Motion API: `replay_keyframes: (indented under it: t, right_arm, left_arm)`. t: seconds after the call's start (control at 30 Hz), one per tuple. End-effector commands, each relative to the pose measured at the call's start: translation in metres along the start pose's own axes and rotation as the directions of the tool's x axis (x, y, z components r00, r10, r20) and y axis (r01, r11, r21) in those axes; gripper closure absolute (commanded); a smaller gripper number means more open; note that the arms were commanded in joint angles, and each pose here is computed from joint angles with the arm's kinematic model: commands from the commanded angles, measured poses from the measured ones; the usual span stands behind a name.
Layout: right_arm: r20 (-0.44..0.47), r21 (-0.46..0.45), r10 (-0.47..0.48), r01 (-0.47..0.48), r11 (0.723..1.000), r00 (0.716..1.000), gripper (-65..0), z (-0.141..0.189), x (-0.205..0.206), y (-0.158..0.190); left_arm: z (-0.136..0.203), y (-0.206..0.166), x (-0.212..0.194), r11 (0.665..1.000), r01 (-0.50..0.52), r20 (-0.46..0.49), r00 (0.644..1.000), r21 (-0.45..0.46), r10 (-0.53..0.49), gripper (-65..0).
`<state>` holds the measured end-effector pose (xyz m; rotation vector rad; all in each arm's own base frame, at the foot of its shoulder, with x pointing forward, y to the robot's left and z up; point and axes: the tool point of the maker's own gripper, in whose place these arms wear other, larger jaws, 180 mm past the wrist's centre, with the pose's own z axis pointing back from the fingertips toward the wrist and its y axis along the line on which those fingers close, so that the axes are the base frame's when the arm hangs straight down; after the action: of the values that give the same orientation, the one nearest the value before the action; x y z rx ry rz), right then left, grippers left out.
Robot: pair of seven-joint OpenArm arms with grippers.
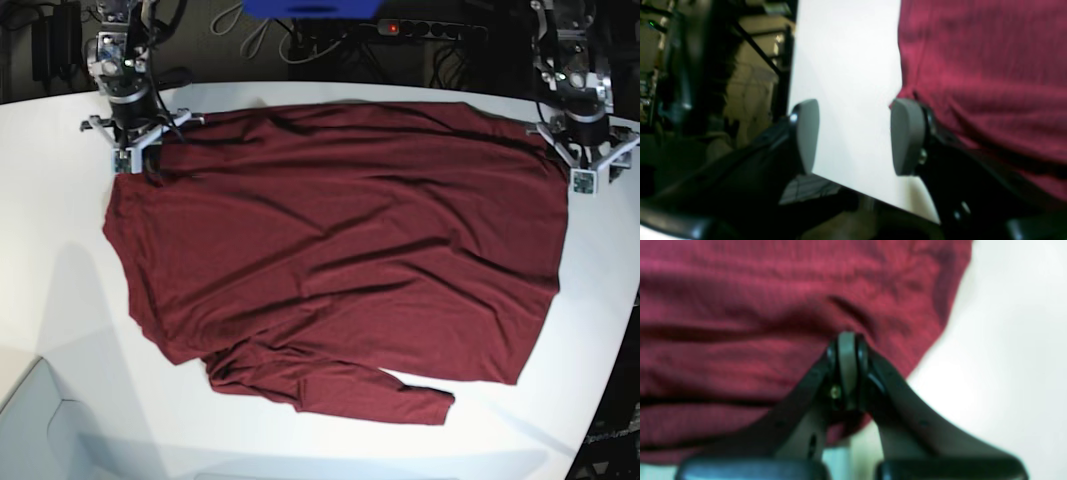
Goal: Layout the t-shirt on the table in an organized manner, then fold the t-shirt properly
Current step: 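Grasp the shirt body with both grippers at its two sides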
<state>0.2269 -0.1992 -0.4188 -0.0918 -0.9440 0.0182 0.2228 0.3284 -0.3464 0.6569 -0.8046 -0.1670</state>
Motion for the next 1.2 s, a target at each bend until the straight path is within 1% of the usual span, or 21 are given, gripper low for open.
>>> replay_keyframes:
  t: [0.0,0.17,0.23,0.3,0.33,0.4,0.5,0.57,0.63,0.73,0.8,0.87,0.97,1.0,1.1,1.17]
  right_arm:
    - [0.084,-0.013,0.002,-0.001,1.000,0.996,0.0,0.003,0.025,-0.004]
    - [0.136,-0.018,0.017,-0.015,1.000,0.991,0.0,0.009,0.045,-0.005]
    - [0.156,-0.020,0.021,-0.018,1.000,0.988,0.0,0.008,0.053,-0.006]
    - [0.198,-0.023,0.017,-0.012,1.000,0.980,0.0,-0.001,0.073,-0.007]
    - [0.213,-0.024,0.013,-0.008,1.000,0.977,0.0,-0.006,0.081,-0.007]
    - [0.238,-0.017,0.001,0.004,1.000,0.971,0.0,-0.023,0.096,-0.006]
    - [0.272,-0.010,0.002,0.001,1.000,0.962,0.0,-0.048,0.123,-0.008]
    - [0.271,0.008,0.007,-0.009,1.000,0.963,0.0,-0.068,0.140,-0.003]
    - [0.249,0.021,0.018,-0.024,1.000,0.968,0.0,-0.090,0.150,-0.002]
    - [0.199,0.046,0.020,-0.030,0.999,0.980,0.0,-0.126,0.157,0.002]
    - [0.152,0.047,0.008,-0.016,0.999,0.988,0.0,-0.149,0.156,-0.003]
    - [0.112,0.048,-0.010,0.004,0.999,0.994,0.0,-0.166,0.157,-0.006]
    - [0.039,0.037,-0.030,0.029,0.999,0.999,0.0,-0.186,0.152,-0.019]
    - [0.025,0.039,-0.042,0.041,0.998,0.999,0.0,-0.192,0.150,-0.019]
    - [0.006,0.031,-0.069,0.069,0.997,0.998,0.0,-0.204,0.138,-0.028]
    - [0.018,0.025,-0.086,0.086,0.996,0.996,0.0,-0.209,0.132,-0.032]
  left_arm:
    - [0.001,0.011,0.015,0.999,-0.002,0.046,0.999,0.035,0.001,-33.1]
    - [-0.007,0.019,0.052,0.997,-0.055,0.125,0.991,0.062,0.047,-33.1]
    - [-0.010,0.017,0.062,0.994,-0.095,0.142,0.986,0.063,0.085,-33.1]
    - [-0.015,0.018,0.082,0.987,-0.146,0.181,0.975,0.067,0.132,-33.1]
    - [-0.018,0.016,0.089,0.983,-0.171,0.191,0.969,0.064,0.156,-33.1]
    - [-0.024,0.000,0.107,0.973,-0.227,0.208,0.954,0.028,0.216,-33.1]
    - [-0.024,-0.020,0.129,0.960,-0.280,0.231,0.933,-0.021,0.278,-33.1]
    - [-0.021,-0.038,0.140,0.951,-0.303,0.233,0.922,-0.064,0.309,-33.1]
    - [-0.018,-0.050,0.143,0.944,-0.317,0.229,0.916,-0.090,0.329,-33.1]
    - [-0.011,-0.065,0.143,0.937,-0.329,0.217,0.912,-0.119,0.348,-33.1]
    - [-0.008,-0.074,0.125,0.938,-0.324,0.176,0.923,-0.125,0.343,-33.1]
    - [-0.006,-0.077,0.115,0.941,-0.314,0.157,0.930,-0.128,0.332,-33.1]
    - [-0.004,-0.080,0.094,0.948,-0.293,0.118,0.944,-0.126,0.307,-33.1]
    - [-0.003,-0.077,0.085,0.949,-0.294,0.103,0.947,-0.113,0.305,-33.1]
    - [-0.005,-0.064,0.069,0.947,-0.313,0.074,0.945,-0.071,0.318,-33.1]
    - [-0.005,-0.056,0.057,0.946,-0.320,0.054,0.945,-0.044,0.322,-33.1]
